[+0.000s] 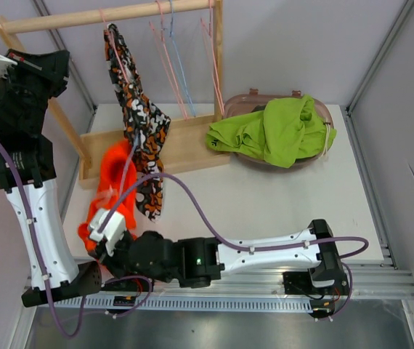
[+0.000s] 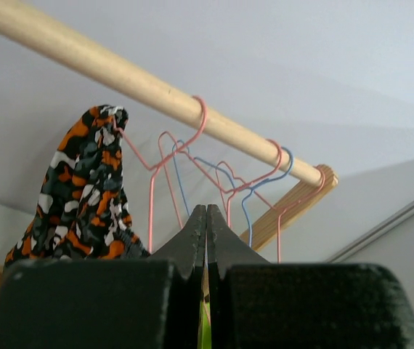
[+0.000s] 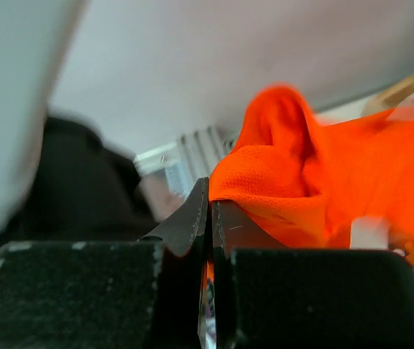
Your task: Remove the shorts from the hanger
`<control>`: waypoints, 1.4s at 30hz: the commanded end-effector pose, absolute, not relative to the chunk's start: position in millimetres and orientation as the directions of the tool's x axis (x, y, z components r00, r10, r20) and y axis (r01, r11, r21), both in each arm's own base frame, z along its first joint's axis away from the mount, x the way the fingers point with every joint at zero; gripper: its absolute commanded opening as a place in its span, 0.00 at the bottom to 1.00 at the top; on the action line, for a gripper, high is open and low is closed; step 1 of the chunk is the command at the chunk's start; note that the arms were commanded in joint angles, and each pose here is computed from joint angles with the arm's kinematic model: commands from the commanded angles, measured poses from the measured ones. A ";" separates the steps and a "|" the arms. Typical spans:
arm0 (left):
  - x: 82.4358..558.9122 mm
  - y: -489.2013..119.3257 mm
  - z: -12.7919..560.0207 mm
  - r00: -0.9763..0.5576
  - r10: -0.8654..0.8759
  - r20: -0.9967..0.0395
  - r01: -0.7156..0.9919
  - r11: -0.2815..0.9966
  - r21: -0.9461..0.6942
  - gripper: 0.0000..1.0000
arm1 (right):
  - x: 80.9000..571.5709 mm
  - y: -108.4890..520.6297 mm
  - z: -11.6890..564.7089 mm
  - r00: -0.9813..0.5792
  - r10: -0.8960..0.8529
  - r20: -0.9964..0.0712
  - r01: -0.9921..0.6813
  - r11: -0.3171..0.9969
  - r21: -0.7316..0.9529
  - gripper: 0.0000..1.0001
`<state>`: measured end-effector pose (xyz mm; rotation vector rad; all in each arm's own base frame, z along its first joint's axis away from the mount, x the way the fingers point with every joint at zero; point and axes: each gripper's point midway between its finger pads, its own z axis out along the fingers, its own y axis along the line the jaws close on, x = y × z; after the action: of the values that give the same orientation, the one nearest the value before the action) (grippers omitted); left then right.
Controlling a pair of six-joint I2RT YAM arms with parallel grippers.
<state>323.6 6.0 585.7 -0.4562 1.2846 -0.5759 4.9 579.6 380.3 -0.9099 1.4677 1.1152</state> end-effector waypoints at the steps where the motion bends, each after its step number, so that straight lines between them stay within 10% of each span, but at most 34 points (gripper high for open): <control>1: 308.9 7.4 625.6 0.275 -0.613 -0.741 0.209 0.790 -0.576 0.00 | -8.2 571.4 377.0 -0.237 0.016 -0.971 -0.936 0.263 0.233 0.00; 16: 284.9 -16.5 516.2 -0.025 -0.561 -0.827 0.127 0.819 -0.559 0.00 | 25.1 550.8 342.4 -0.205 -0.057 -0.977 -0.912 0.374 0.169 0.00; 18: 278.2 -13.3 467.2 -0.133 -0.546 -0.827 0.035 0.832 -0.554 0.18 | 28.3 534.0 325.5 -0.194 -0.101 -0.976 -0.909 0.393 0.140 0.00; 19: 274.9 -9.4 455.3 -0.143 -0.540 -0.829 -0.001 0.838 -0.545 0.46 | 30.4 516.7 305.6 -0.191 -0.150 -0.970 -0.908 0.401 0.117 0.00; 24: 257.5 -5.2 369.6 -0.271 -0.519 -0.811 -0.110 0.853 -0.509 0.81 | 38.6 466.7 224.7 -0.264 -0.318 -0.910 -0.884 0.457 0.097 0.00; 42: 216.3 -71.3 244.9 -0.533 -0.617 -0.579 -0.044 0.703 -0.710 0.79 | 41.2 468.8 145.2 -0.330 -0.441 -0.835 -0.884 0.454 0.109 0.00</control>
<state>217.0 -54.6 240.5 -0.5286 2.0389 -0.6931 39.1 447.5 120.8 -1.1547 1.9883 0.6500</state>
